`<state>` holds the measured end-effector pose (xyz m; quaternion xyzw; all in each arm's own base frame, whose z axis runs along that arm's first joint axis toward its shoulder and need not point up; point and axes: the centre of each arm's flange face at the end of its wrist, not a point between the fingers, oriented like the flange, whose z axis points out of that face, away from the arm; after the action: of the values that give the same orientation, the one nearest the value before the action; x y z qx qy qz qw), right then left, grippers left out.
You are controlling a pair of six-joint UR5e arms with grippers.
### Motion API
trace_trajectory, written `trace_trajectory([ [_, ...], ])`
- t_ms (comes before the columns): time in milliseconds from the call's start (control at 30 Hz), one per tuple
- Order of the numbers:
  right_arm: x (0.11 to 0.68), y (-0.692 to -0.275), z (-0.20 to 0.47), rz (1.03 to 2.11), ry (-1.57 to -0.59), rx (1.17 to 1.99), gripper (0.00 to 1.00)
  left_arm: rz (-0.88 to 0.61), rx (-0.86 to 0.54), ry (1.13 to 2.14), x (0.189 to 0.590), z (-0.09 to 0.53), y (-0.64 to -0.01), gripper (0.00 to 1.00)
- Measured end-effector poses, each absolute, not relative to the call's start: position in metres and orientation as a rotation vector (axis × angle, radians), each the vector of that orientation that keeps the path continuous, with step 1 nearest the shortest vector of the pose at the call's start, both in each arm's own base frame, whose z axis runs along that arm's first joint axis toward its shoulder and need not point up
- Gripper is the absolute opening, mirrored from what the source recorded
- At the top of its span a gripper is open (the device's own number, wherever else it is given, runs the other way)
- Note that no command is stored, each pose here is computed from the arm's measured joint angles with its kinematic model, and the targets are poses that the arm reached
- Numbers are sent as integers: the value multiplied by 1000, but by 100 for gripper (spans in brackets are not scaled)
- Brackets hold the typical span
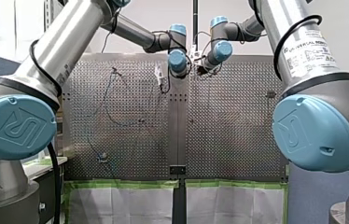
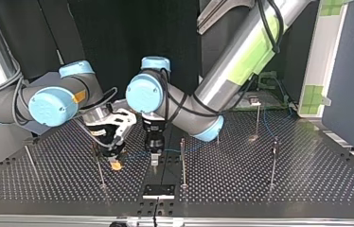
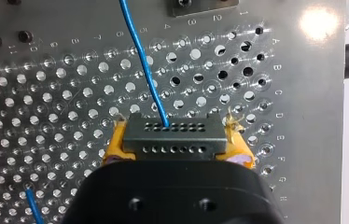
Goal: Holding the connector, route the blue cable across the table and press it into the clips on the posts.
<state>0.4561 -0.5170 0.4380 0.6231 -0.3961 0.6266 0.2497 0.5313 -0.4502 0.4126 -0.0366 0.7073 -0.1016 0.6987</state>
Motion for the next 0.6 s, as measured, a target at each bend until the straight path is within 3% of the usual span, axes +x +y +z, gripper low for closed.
trace_trajectory([
  [333, 456, -517, 437, 1706, -1079, 1700, 0, -202, -126, 1557, 533, 421, -456, 100],
  [367, 456, -517, 437, 1706, -1079, 1700, 0, -199, -128, 1557, 532, 421, -456, 92],
  [400, 456, -517, 437, 1706, -1079, 1700, 0, -197, -129, 1557, 531, 421, -457, 92],
  [433, 456, -517, 437, 1706, -1079, 1700, 0, -195, -129, 1558, 531, 421, -457, 76],
  [467, 457, -517, 437, 1706, -1079, 1700, 0, -194, -127, 1559, 530, 421, -457, 53],
  [500, 457, -517, 437, 1706, -1079, 1701, 0, -192, -126, 1559, 530, 421, -458, 37],
  [533, 457, -517, 437, 1706, -1079, 1701, 0, -191, -125, 1559, 529, 421, -458, 37],
  [567, 457, -517, 437, 1705, -1079, 1702, 0, -190, -123, 1560, 529, 420, -459, 15],
  [600, 457, -517, 437, 1706, -1079, 1702, 0, -189, -123, 1560, 528, 420, -459, 15],
])
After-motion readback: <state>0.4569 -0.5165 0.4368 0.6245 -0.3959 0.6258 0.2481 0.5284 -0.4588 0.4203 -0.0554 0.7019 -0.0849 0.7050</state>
